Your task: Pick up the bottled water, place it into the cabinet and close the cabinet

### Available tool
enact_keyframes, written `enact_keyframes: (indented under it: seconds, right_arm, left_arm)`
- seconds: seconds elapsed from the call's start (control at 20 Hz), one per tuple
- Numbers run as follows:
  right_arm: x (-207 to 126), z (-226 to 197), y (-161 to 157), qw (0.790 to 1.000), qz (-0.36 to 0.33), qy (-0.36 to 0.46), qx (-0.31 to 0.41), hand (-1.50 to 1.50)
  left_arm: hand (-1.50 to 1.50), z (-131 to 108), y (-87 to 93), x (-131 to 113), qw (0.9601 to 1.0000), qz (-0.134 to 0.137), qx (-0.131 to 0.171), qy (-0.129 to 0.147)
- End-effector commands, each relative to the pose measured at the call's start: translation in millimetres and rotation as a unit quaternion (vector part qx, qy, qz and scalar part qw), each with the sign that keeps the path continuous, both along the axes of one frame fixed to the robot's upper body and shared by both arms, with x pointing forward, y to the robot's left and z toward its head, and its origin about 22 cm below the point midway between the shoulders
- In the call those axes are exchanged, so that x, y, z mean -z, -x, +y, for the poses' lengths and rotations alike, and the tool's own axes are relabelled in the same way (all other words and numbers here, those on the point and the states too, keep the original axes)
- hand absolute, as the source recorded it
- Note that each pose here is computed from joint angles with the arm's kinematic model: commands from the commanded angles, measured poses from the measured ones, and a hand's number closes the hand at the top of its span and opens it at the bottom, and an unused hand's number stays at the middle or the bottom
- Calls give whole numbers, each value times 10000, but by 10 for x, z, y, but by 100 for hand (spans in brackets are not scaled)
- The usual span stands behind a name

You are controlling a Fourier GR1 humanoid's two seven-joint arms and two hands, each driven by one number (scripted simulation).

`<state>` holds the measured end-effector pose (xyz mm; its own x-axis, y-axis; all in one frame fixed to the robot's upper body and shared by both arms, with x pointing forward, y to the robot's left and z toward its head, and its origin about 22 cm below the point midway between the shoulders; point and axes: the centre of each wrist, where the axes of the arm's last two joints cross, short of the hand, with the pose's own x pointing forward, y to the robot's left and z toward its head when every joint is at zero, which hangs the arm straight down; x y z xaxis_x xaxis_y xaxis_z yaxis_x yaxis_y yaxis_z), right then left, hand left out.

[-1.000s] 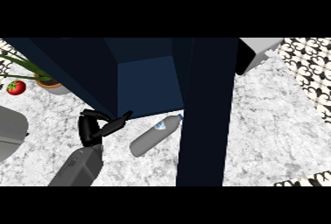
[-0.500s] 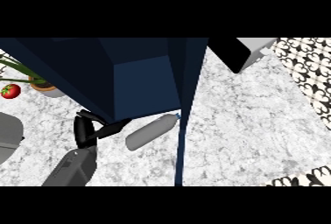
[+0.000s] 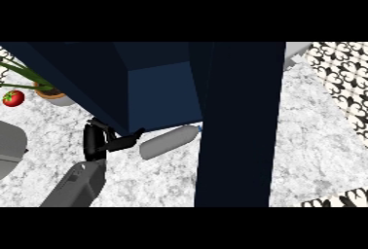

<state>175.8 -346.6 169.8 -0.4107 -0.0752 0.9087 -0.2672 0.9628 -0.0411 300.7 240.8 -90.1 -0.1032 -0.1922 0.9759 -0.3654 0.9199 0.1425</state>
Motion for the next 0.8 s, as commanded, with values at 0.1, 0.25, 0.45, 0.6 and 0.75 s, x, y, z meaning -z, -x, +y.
enact_keyframes:
  seconds: [0.1, 0.25, 0.45, 0.6, 0.75]
  right_arm:
    - [-38, -24, 16, 10000, -24, 80, 36, -150]
    - [-8, 5, 57, 9998, 13, 205, -16, -150]
    - [-98, -27, 70, 9996, -17, 280, 89, -150]
    - [-88, -6, 125, 9994, 26, 347, 94, -150]
    - [-138, 14, 194, 9988, 5, 480, -19, -150]
  left_arm:
    - [150, -1024, -621, -744, 9836, -1056, 1271, 728]
    - [150, -1038, -659, -790, 9821, -986, 1366, 840]
    - [150, -1174, -578, -692, 9760, -917, 1663, 1062]
    - [150, -1240, -519, -626, 9717, -964, 1754, 1256]
    - [150, -1169, -490, -609, 9624, -925, 1955, 1645]
